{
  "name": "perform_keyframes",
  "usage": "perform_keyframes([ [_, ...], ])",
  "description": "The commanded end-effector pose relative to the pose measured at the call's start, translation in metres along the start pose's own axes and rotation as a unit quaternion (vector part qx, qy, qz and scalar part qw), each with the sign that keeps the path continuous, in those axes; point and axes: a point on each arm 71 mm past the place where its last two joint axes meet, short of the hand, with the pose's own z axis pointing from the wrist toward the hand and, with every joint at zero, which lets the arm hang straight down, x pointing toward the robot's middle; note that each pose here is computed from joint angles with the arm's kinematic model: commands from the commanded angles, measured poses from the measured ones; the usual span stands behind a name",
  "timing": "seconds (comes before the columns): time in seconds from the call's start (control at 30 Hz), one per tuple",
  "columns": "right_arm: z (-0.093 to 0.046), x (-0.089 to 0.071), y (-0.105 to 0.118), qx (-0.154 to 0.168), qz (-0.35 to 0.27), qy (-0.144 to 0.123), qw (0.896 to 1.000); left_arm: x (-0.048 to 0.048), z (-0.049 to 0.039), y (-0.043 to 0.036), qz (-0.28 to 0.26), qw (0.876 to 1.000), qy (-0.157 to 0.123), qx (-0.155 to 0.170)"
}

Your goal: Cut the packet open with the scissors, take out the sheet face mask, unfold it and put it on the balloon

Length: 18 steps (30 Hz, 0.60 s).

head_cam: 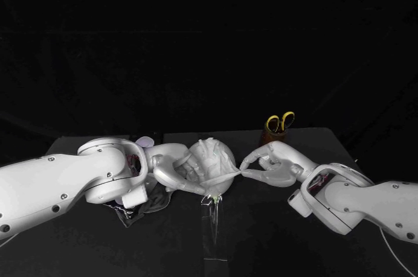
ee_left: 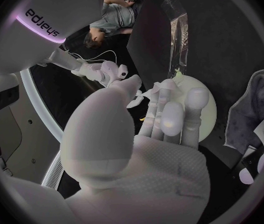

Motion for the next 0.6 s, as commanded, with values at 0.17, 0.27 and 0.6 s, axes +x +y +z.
perform_keyframes([
  [0.17, -0.002, 0.0, -0.007, 0.014, -0.009, 0.019, 1.0, 0.0027, -0.0044, 0.0001, 0.006, 1.0, 0.009, 0.009],
  [0.27, -0.003, 0.001, -0.01, 0.024, -0.009, 0.034, 0.999, 0.0039, -0.006, -0.0006, 0.006, 1.0, 0.012, 0.013],
  [0.6, -0.006, 0.004, -0.018, 0.049, -0.021, 0.078, 0.996, 0.0096, -0.007, -0.0023, 0.021, 0.999, 0.033, 0.014],
])
